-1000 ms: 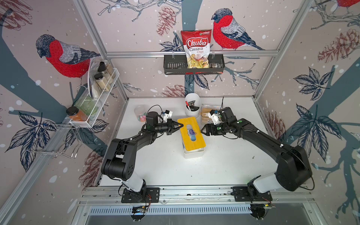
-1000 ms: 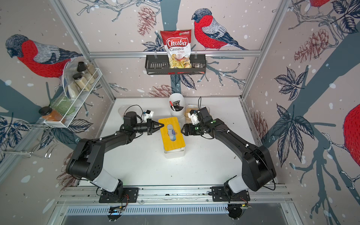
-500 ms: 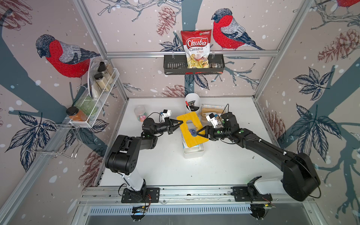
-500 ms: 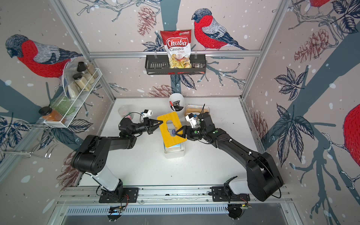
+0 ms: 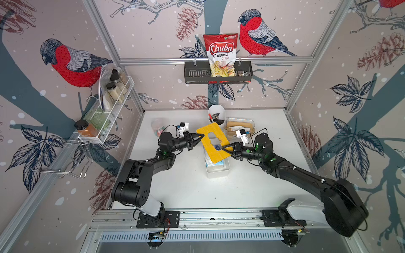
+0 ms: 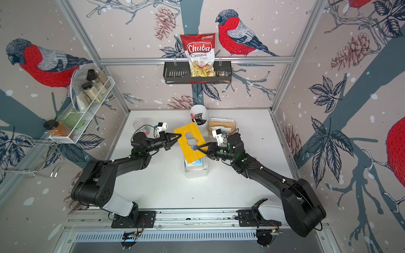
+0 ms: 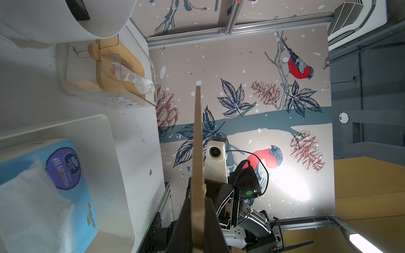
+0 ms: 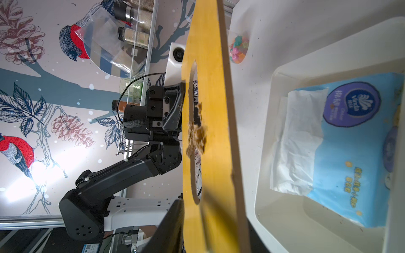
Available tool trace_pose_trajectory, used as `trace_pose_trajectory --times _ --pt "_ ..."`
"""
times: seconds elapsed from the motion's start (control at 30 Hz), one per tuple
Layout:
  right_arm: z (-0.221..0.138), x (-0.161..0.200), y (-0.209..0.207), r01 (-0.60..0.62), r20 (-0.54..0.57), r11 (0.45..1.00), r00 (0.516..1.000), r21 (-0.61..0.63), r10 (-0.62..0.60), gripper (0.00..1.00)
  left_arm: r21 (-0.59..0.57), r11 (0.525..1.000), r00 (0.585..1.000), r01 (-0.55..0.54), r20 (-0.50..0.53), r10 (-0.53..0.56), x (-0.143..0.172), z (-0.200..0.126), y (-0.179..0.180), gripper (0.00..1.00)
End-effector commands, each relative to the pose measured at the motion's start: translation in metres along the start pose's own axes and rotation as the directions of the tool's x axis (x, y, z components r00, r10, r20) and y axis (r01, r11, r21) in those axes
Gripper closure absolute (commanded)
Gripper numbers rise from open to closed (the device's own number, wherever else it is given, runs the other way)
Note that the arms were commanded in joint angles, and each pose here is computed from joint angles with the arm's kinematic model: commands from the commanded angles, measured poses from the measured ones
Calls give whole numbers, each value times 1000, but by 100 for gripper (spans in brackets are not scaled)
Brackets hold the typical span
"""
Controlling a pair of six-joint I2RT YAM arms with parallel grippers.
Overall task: Put the tissue paper into the tissue box
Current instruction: Open the lid of the tissue box.
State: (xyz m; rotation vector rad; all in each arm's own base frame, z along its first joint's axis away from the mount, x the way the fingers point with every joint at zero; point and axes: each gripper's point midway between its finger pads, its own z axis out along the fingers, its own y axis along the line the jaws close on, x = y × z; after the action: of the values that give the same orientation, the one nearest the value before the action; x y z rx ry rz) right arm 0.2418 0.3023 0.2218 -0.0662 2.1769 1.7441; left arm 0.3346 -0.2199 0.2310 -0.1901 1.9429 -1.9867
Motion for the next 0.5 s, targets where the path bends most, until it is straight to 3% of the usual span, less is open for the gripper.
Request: trace_pose_trajectory --times 0.0,0.17,0.37,0.47 --pt "-6 -11 25 48 69 995 997 -85 -42 78 -16 999 998 -51 31 51 -4 0 1 100" --pt "-12 -21 24 59 107 995 993 -86 -50 100 -49 995 995 -92 35 93 -4 -1 4 100" --pt "-29 -43 23 111 135 993 985 -39 -105 100 -158 969 980 -190 36 198 -9 -4 19 64" --pt "-48 -62 20 135 179 991 975 6 -134 100 -305 910 952 -280 36 305 -19 -9 37 51"
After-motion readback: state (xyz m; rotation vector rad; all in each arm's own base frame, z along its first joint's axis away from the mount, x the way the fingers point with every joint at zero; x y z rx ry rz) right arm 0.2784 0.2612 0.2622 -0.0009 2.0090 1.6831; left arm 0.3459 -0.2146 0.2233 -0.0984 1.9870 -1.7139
